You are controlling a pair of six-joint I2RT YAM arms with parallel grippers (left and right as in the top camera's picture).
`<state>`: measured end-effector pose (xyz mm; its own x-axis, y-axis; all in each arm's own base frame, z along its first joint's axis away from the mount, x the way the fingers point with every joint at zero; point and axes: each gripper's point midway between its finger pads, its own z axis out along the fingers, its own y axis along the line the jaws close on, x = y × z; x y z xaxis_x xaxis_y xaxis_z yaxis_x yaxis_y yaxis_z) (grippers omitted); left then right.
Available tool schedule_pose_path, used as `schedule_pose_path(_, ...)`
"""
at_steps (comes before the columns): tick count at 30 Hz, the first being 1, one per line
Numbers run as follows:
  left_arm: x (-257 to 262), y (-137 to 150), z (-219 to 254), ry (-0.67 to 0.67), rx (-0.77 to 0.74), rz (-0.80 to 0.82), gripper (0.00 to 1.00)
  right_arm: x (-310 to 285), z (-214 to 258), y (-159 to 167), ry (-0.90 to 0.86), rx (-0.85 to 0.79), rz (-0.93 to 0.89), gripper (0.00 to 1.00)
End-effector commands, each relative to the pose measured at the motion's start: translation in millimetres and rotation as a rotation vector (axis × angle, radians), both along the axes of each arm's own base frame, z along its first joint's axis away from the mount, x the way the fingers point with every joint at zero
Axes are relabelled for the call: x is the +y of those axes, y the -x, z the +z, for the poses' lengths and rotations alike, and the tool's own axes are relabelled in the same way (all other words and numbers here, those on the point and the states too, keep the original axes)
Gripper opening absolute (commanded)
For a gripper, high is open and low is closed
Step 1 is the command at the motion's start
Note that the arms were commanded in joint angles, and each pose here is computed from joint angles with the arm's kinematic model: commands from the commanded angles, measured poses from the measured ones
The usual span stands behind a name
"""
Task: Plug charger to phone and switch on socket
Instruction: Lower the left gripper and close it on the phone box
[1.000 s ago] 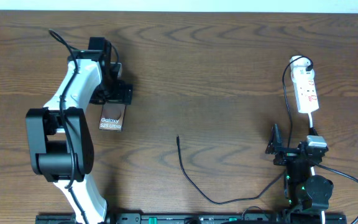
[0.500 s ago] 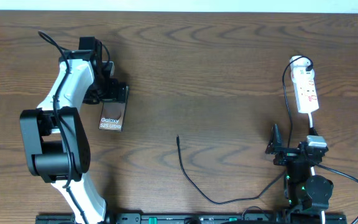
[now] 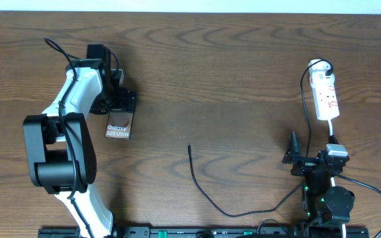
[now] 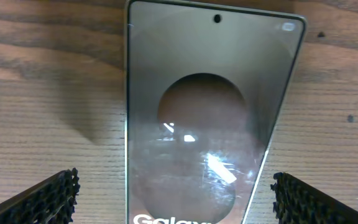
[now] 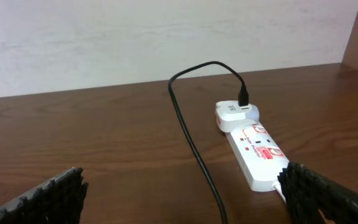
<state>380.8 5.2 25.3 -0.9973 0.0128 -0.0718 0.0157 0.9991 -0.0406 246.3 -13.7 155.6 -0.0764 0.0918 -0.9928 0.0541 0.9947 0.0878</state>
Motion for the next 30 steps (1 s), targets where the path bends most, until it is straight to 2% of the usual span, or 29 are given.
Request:
schedule_pose_path(1,-8.2,-0.4,-1.6,-0.003,-0.001,-0.037,0.98,0.2,-0.6,0.2,0.012,0.002,0.003,0.99)
schedule_pose_path(30,-8.8,7.0,-15.3,-0.002,0.007,-0.037,0.98,0.2,-0.6,0.2,0.012,0.002,0.003,0.99)
